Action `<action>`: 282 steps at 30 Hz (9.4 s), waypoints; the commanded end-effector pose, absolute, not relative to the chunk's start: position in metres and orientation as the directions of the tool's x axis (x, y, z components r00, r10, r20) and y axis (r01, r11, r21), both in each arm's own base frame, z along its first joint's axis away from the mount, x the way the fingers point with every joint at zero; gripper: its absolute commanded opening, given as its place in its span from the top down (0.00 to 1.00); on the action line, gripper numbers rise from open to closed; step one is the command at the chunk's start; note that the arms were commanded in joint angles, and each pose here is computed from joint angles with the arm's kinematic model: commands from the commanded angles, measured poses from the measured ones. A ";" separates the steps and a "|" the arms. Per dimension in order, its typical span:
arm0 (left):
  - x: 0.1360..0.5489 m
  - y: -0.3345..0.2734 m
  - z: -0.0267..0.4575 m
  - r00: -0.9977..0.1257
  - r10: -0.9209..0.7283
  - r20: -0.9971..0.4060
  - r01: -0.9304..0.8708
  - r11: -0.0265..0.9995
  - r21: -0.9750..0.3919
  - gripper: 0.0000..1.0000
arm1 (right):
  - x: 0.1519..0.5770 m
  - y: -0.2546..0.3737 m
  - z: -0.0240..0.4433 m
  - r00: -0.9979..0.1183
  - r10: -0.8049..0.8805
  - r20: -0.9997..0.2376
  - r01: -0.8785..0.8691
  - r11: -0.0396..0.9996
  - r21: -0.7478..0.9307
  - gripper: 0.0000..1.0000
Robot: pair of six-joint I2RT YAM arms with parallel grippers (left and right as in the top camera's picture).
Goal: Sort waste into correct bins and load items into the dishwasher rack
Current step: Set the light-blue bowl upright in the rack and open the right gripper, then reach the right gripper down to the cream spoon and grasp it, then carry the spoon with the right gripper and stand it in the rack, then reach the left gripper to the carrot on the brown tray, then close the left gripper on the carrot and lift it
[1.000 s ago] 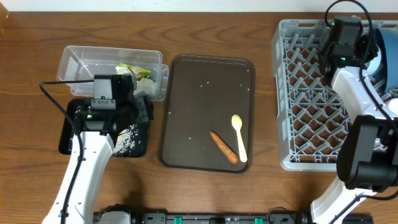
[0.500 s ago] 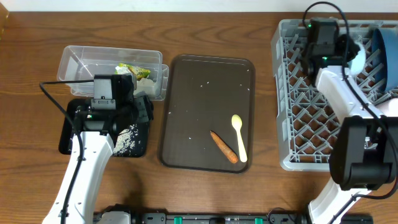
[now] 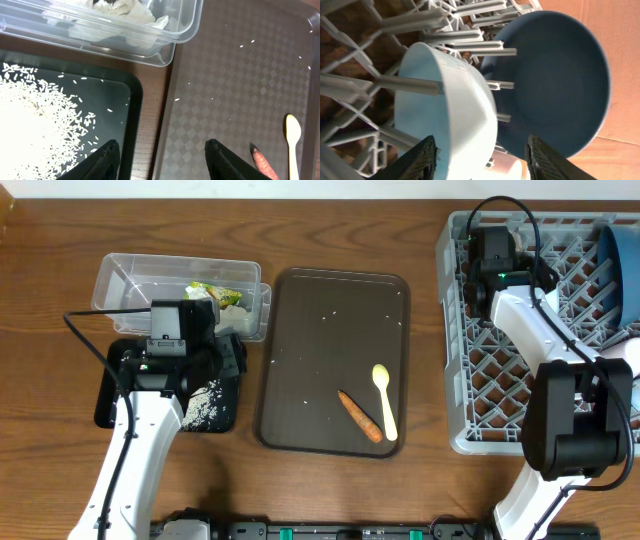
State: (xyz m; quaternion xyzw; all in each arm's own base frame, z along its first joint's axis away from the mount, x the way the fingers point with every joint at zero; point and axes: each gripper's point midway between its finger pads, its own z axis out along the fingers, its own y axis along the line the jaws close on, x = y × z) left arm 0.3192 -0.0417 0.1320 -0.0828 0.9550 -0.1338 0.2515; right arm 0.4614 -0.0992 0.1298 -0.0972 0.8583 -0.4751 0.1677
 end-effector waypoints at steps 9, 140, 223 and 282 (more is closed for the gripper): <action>0.322 -0.040 0.138 -0.850 -0.230 -0.474 -0.090 0.950 -0.300 0.43 | 0.462 0.002 0.141 -0.794 -0.355 -0.494 -0.181 0.913 -0.366 0.27; 0.322 -0.040 0.138 -0.851 -0.230 -0.472 -0.090 0.950 -0.300 0.42 | 0.402 0.029 0.186 -0.883 0.024 -0.469 -0.053 0.987 0.151 0.78; 0.237 -0.296 0.016 -0.885 -0.457 0.091 -0.448 0.779 -0.439 0.05 | 0.396 0.027 0.150 -0.933 -0.054 -0.355 -0.115 0.982 0.152 0.31; 0.235 -0.274 -0.008 -0.855 -0.515 0.057 -0.503 0.799 -0.330 0.61 | 0.395 0.027 0.150 -0.935 -0.047 -0.351 -0.107 0.982 0.156 0.31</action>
